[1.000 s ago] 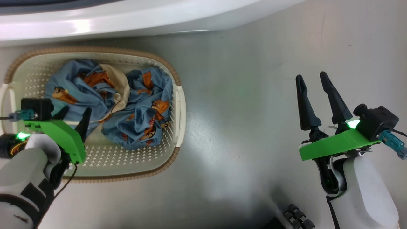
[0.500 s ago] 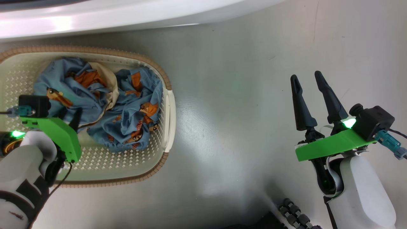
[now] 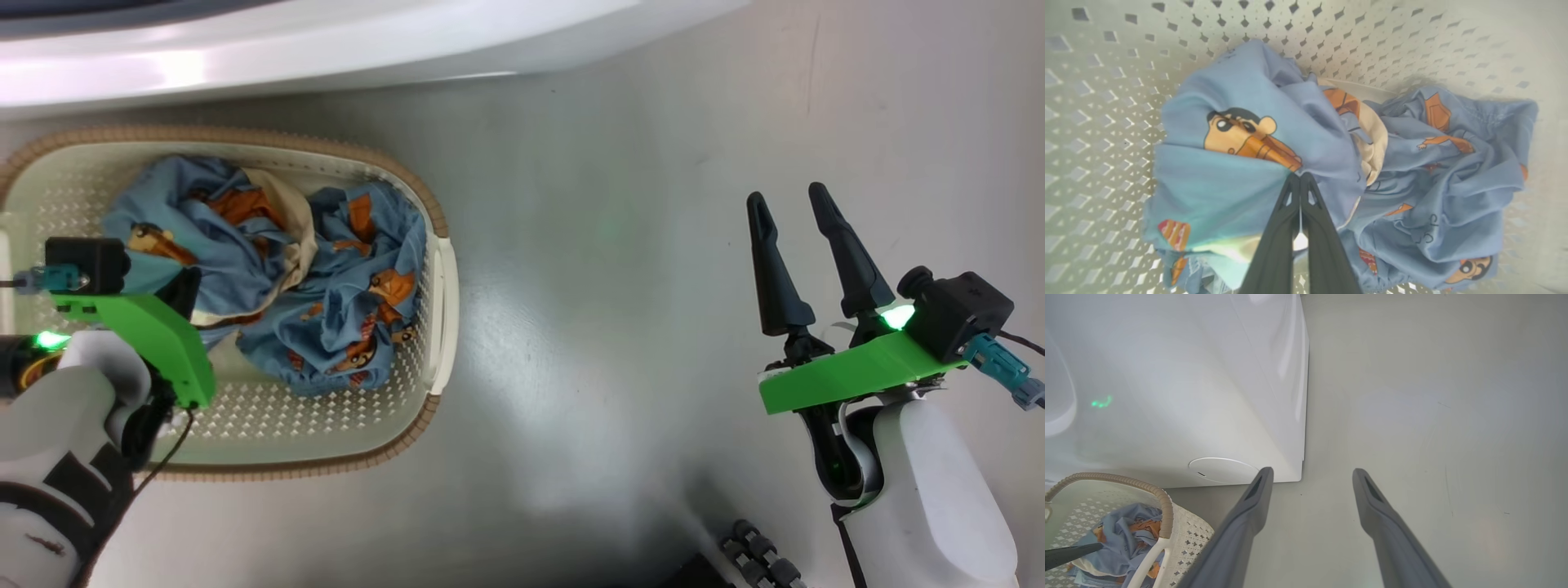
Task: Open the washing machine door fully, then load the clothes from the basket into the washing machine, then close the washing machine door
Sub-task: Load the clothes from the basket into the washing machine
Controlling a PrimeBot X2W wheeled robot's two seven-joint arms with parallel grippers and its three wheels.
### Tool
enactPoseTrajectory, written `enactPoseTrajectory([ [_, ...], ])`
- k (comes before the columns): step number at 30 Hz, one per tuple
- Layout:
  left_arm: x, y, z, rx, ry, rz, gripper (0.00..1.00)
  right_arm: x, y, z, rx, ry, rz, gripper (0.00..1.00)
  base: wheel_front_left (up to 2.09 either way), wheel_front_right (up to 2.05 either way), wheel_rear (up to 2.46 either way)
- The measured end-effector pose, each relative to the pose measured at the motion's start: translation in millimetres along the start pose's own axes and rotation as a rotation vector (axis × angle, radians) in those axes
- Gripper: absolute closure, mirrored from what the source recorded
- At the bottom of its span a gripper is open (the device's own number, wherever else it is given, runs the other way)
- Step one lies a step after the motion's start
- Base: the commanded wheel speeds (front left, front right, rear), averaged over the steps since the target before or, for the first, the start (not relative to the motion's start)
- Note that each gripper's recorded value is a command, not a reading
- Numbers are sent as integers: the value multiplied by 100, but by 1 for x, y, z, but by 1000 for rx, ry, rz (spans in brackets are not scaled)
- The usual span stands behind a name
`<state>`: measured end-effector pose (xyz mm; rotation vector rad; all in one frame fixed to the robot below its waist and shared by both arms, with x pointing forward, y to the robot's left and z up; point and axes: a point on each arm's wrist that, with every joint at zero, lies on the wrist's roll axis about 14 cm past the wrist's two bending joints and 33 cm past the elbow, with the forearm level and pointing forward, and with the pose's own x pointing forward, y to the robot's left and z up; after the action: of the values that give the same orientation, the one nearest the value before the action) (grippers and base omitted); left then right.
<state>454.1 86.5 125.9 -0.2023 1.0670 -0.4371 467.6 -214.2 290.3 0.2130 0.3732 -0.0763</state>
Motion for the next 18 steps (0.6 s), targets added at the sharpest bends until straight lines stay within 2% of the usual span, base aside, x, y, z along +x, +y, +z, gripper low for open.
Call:
enactPoseTrajectory([
  [9, -27, -12, 24, -85, -104, -4, 100, -3, 6, 21, 16, -47, 7, 0, 0, 0, 0],
  [13, -44, -18, 50, -130, -191, -11, 100, -7, 11, 34, 24, -75, 18, 0, 0, 0, 0],
  [18, -66, -23, 63, -144, -259, -11, 100, -16, 16, 44, 31, -91, 26, 0, 0, 0, 0],
])
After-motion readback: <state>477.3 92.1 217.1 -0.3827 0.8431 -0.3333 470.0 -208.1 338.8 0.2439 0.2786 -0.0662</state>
